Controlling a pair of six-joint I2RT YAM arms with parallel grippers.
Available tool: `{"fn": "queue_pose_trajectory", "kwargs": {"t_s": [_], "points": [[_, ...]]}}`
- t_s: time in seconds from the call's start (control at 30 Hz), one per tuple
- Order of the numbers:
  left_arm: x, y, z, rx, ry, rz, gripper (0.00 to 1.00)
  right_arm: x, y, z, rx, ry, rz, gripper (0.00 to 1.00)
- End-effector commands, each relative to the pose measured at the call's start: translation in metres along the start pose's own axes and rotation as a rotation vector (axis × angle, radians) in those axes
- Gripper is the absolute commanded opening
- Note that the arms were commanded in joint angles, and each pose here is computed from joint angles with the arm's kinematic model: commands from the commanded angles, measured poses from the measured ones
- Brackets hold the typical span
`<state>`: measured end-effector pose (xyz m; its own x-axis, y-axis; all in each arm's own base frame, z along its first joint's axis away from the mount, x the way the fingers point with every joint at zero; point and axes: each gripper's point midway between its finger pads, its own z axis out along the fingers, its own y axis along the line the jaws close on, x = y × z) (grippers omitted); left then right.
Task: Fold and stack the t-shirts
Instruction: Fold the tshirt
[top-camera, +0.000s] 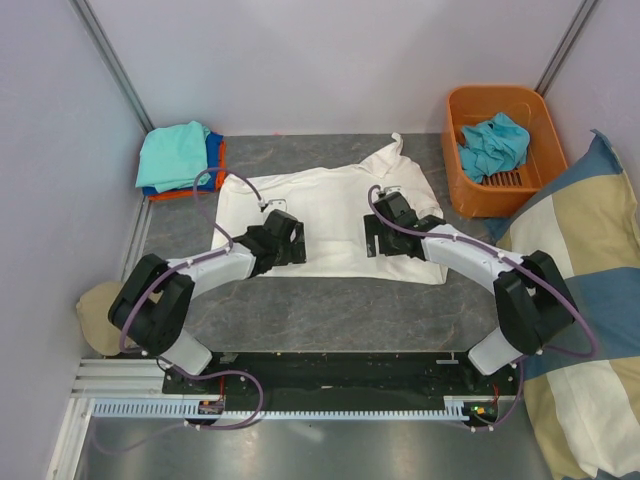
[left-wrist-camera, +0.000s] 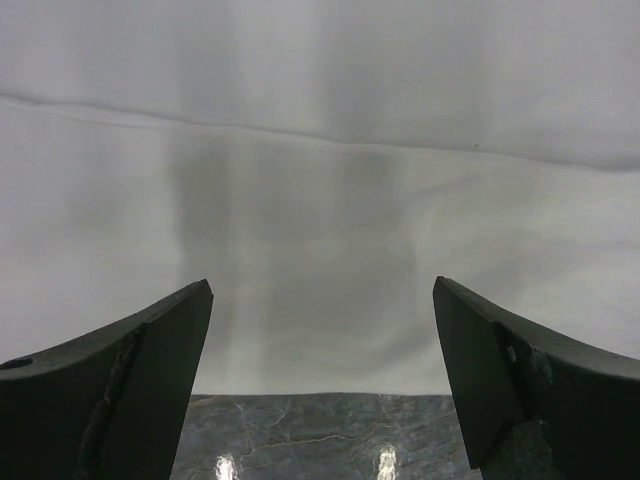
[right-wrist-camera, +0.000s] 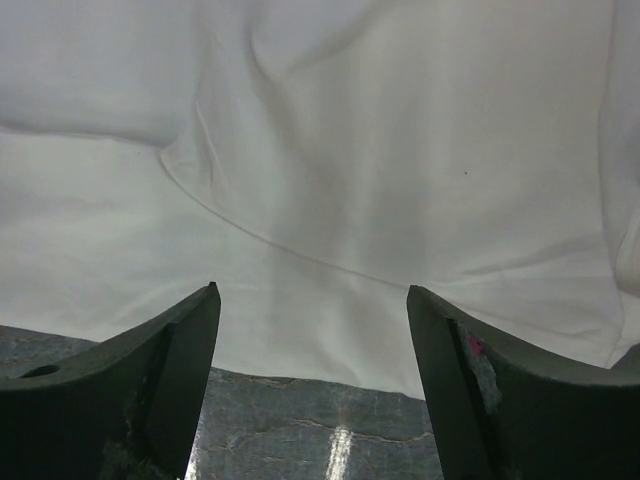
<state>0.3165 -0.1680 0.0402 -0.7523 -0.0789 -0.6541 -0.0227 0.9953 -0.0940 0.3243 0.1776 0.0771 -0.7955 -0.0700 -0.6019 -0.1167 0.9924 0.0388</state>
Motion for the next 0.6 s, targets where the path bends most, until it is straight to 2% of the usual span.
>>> {"fn": "queue_pose_trajectory", "kwargs": {"t_s": [0.0,0.23,0.37,0.57], "points": [[-0.019,-0.002,0.005,-0.043,-0.054,0.044,0.99,0.007,-0.004,0.016,0.018,-0.025,-0.016,0.84],[0.003,-0.002,0.013,-0.101,0.031,0.115,0.99,0.045,-0.011,0.036,0.041,0.063,-0.016,0.84],[0.029,-0.007,0.008,-0.152,0.095,0.195,0.99,0.058,-0.011,0.03,0.026,0.089,-0.002,0.84],[0.076,-0.007,0.0,-0.17,0.197,0.194,0.99,0.079,-0.013,0.017,0.018,0.15,0.006,0.84]]}}
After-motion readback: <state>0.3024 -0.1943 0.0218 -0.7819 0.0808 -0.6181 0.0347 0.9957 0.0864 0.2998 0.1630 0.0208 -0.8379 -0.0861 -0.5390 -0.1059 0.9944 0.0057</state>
